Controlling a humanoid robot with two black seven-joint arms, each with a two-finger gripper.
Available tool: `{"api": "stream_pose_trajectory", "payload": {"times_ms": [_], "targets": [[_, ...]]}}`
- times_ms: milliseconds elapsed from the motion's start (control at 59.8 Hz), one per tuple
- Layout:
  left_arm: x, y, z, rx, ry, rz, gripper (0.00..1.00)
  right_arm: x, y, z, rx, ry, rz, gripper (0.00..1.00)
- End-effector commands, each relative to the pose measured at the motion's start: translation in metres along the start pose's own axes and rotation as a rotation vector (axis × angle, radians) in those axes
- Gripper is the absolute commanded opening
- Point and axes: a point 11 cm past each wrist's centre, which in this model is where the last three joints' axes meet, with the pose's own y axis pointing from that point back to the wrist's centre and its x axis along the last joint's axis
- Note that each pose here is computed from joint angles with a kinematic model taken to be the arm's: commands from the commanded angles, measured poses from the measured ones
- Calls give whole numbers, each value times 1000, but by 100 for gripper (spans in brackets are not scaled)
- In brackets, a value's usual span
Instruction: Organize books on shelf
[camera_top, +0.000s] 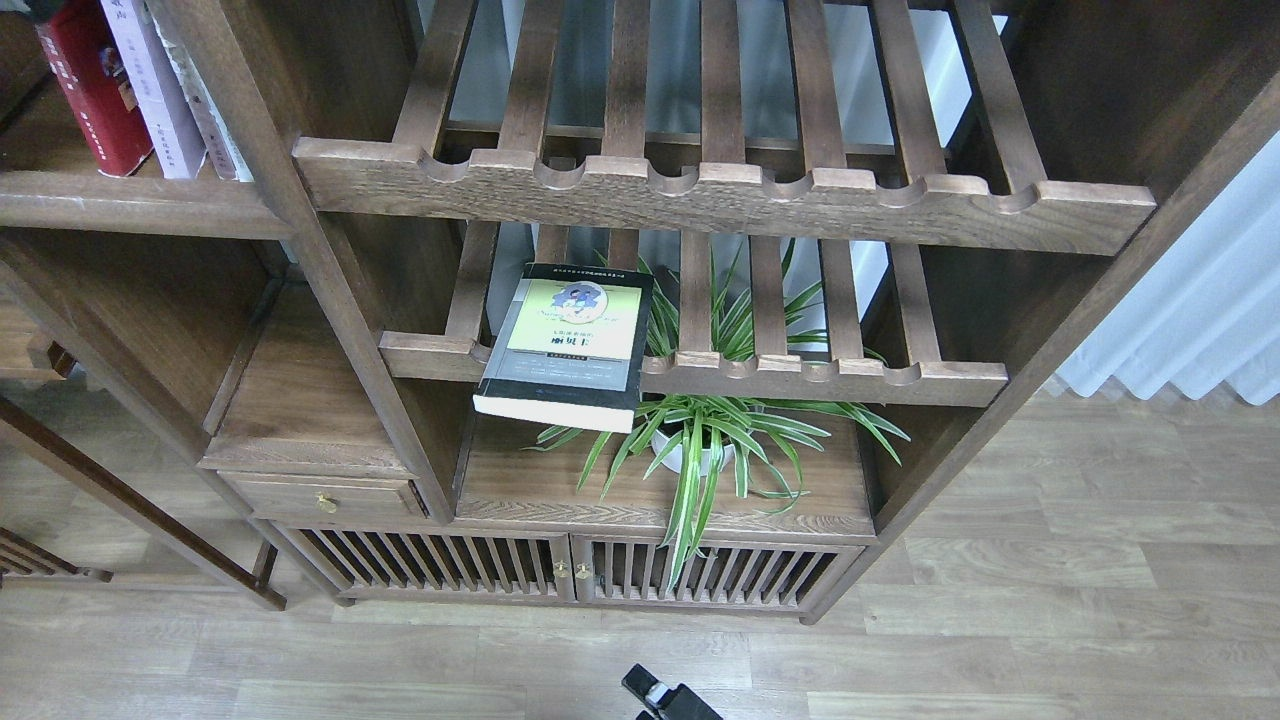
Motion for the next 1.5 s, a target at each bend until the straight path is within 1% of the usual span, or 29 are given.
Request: {"api": "stream_pose_trajectory", "payload": {"times_ms": [0, 84, 150, 284, 418, 501, 518, 535, 585, 769, 869, 919, 1069, 1153, 1186, 1237, 1387, 1487], "targets": [[0, 13, 11, -67, 51, -9, 68, 0, 0, -2, 10, -1, -1, 99], [5, 31, 10, -86, 74, 2, 69, -1, 0, -4, 17, -9, -3, 99], [10, 49, 3, -87, 83, 19, 74, -2, -2, -4, 24, -21, -8, 99], [8, 76, -4, -81, 76, 26, 78, -2, -2, -6, 40, -44, -13, 99], [6, 101, -21, -55, 123, 30, 81, -8, -6, -14, 95, -80, -36, 99], [7, 117, -33, -34, 157, 43, 89, -9, -7, -18, 113, -76, -40, 99], [7, 123, -38, -21, 172, 47, 97, -10, -8, -19, 115, -74, -42, 99], [8, 126, -43, -9, 181, 51, 100, -10, -8, -19, 116, -73, -43, 99], [12, 141, -61, 34, 224, 77, 100, -12, -11, -24, 127, -68, -49, 99], [11, 158, -89, 88, 282, 104, 100, -14, -12, -25, 131, -65, -54, 99], [2, 171, -117, 126, 365, 115, 100, -16, -14, -28, 129, -57, -61, 99], [0, 175, -125, 138, 391, 119, 100, -18, -16, -30, 128, -52, -66, 99], [-12, 199, -168, 220, 488, 152, 100, -26, -24, -37, 120, -28, -89, 99], [-16, 217, -195, 282, 537, 190, 100, -34, -32, -45, 118, -6, -111, 99], [-16, 231, -211, 324, 560, 221, 100, -39, -37, -50, 118, 9, -125, 99], [-16, 240, -222, 355, 574, 242, 100, -43, -40, -57, 125, 22, -137, 99], [-6, 259, -241, 403, 598, 309, 100, -56, -48, -73, 148, 52, -168, 99], [1, 273, -250, 424, 611, 356, 100, -74, -61, -83, 130, 101, -212, 99]]}}
